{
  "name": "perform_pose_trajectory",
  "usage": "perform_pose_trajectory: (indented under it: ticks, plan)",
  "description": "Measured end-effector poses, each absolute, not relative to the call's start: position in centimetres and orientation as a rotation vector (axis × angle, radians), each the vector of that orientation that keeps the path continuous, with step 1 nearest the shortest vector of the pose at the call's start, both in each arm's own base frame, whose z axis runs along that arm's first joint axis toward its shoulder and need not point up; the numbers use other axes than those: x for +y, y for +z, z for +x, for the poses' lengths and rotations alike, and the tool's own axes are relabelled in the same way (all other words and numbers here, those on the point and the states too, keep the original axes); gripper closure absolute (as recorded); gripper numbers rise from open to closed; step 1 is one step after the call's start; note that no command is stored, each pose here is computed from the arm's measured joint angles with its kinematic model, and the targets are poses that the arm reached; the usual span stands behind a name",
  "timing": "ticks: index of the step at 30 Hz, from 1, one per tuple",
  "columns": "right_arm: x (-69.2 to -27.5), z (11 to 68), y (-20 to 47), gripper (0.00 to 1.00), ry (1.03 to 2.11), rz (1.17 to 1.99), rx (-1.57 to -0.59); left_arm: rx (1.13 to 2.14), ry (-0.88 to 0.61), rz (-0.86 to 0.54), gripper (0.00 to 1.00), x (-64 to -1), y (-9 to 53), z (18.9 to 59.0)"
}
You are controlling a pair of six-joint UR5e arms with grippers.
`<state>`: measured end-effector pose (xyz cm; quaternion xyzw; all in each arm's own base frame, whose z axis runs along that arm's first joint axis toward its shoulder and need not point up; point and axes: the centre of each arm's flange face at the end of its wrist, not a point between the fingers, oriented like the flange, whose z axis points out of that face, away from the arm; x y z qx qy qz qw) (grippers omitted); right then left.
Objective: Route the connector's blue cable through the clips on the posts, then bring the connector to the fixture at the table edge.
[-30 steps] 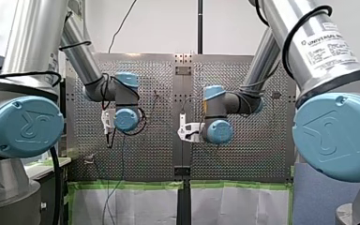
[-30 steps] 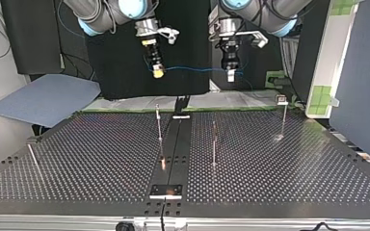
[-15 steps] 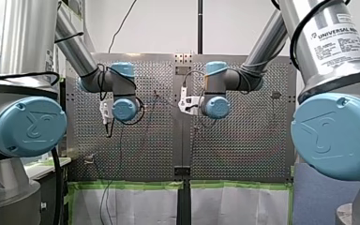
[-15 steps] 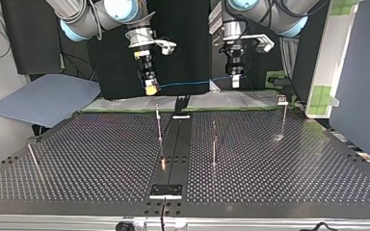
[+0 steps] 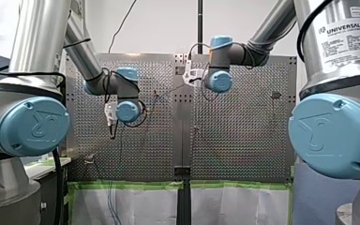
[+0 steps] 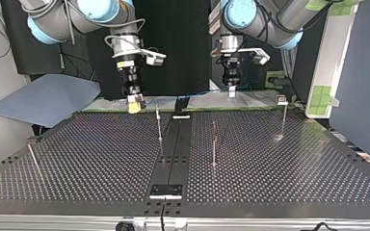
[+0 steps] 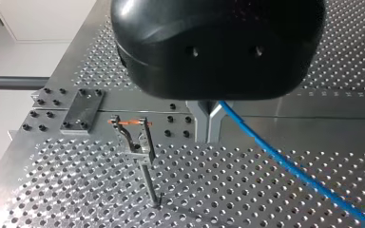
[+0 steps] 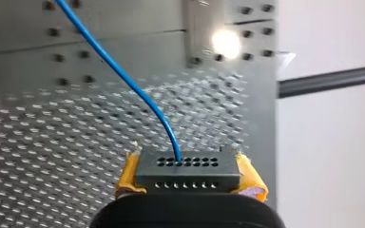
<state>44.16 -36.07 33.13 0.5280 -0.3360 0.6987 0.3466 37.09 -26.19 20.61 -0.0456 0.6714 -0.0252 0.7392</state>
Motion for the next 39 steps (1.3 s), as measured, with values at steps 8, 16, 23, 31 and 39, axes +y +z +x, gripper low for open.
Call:
perform_pose_trajectory:
  ticks: [8,16,23,31,39]
  plan:
    - [-36.7,42.6,35.2,1.00,1.799,1.340,-0.882,1.455,-0.070,-0.116,1.00,-26.5,22.4,39.2]
    - [-37.8,42.3,32.6,1.00,1.738,1.397,-0.924,1.444,-0.058,-0.139,1.00,-25.8,23.3,40.6]
    - [-38.7,42.8,29.9,1.00,1.718,1.434,-0.937,1.441,-0.050,-0.146,1.00,-25.2,23.9,41.7]
    - [-39.4,42.7,29.4,1.00,1.746,1.454,-0.919,1.431,-0.061,-0.131,1.00,-24.9,25.5,43.6]
    - [-40.2,42.6,29.6,1.00,1.781,1.453,-0.898,1.423,-0.066,-0.122,1.00,-24.5,26.6,44.9]
